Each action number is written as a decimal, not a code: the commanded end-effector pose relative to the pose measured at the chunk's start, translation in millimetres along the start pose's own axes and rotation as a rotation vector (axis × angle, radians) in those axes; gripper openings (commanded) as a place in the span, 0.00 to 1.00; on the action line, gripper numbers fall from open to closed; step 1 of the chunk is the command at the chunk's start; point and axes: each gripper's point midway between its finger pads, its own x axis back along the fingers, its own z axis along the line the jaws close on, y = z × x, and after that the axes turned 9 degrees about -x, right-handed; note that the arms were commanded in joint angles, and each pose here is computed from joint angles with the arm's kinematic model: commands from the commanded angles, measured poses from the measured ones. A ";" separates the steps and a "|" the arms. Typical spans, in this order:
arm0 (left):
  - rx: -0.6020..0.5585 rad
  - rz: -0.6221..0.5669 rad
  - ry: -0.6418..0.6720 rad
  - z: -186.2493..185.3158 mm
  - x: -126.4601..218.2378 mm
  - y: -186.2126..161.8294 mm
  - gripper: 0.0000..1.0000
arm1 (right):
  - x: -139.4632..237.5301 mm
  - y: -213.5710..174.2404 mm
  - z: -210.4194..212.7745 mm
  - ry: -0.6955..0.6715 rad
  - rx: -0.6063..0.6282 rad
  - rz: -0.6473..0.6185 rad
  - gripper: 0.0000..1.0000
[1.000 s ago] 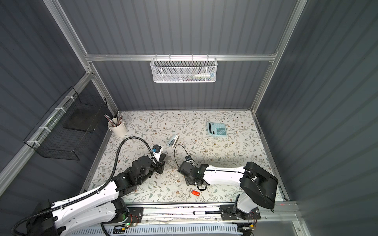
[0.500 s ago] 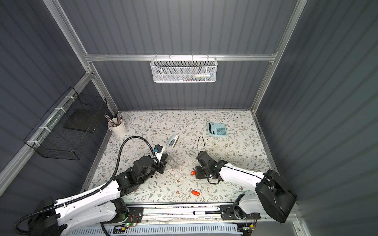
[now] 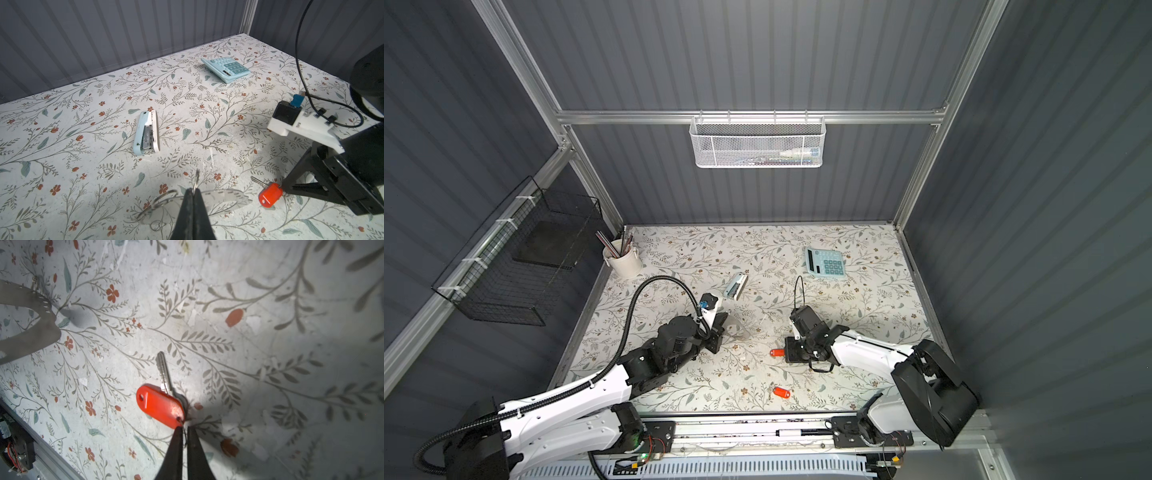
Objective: Put the keys on the keyring
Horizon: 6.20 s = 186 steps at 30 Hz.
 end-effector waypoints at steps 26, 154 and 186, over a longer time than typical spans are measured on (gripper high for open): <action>0.000 -0.008 -0.012 -0.7 -0.6 10.6 0.00 | -7.8 -13.2 -8.3 0.130 -0.224 -0.026 0.17; -0.244 -0.147 -0.526 -90.7 2.4 101.1 0.00 | 134.5 67.4 106.3 0.365 0.263 -0.249 0.00; -0.265 -0.258 -0.321 -68.7 5.5 122.1 0.00 | 106.6 61.8 95.5 0.366 0.175 -0.065 0.00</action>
